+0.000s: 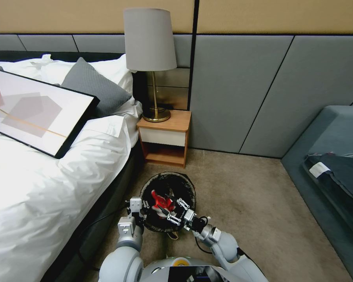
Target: Pick up the trash bin, then pick up the garbage from the floor and place it into the trash bin.
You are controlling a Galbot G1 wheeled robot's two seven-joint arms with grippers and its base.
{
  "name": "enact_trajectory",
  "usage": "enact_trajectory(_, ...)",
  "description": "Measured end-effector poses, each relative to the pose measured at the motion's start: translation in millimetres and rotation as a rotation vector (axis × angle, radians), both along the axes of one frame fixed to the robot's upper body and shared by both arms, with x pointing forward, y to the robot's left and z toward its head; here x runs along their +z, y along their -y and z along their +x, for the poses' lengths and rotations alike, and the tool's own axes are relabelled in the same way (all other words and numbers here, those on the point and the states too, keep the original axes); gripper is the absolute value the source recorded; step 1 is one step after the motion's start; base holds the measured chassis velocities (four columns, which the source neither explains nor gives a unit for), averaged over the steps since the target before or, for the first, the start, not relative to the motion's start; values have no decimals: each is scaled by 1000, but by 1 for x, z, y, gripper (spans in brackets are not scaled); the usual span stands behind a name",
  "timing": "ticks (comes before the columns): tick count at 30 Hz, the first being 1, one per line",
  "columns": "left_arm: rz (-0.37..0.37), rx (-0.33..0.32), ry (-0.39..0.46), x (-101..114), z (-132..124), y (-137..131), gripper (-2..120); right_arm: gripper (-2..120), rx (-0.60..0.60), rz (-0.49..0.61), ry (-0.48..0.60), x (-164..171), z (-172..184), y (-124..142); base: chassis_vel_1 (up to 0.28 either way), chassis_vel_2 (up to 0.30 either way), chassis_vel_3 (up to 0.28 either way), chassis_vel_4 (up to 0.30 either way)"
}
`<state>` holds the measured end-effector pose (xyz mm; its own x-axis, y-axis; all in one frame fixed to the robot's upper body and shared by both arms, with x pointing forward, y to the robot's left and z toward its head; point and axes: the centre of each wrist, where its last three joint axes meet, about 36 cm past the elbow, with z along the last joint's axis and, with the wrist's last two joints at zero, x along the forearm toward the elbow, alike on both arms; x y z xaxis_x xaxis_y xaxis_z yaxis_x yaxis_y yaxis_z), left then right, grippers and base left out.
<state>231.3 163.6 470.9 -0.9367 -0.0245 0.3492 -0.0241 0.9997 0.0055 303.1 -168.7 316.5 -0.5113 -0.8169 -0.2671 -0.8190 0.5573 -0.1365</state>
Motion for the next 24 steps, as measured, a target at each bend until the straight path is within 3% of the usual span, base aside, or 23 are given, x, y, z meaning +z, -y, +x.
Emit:
enact_trajectory(4,0,2,1,0,0,-1,0,99,2,-5,4,1,0,2,0,0,0,0)
enact_trajectory(18,1,6,3,1,1,-2,0,100,-28,1,46,13,-1,12,0,0,0,0)
enact_trajectory(20,3,8,2,0,1,-3,0,100,-49,12,64,19,-2,13,0,0,0,0)
enact_trajectory(23,5,14,-1,0,1,-4,0,100,-199,41,128,44,-5,15,0,0,0,0)
enact_trajectory(24,5,14,-1,0,1,-4,0,100,-199,41,128,44,-5,15,0,0,0,0)
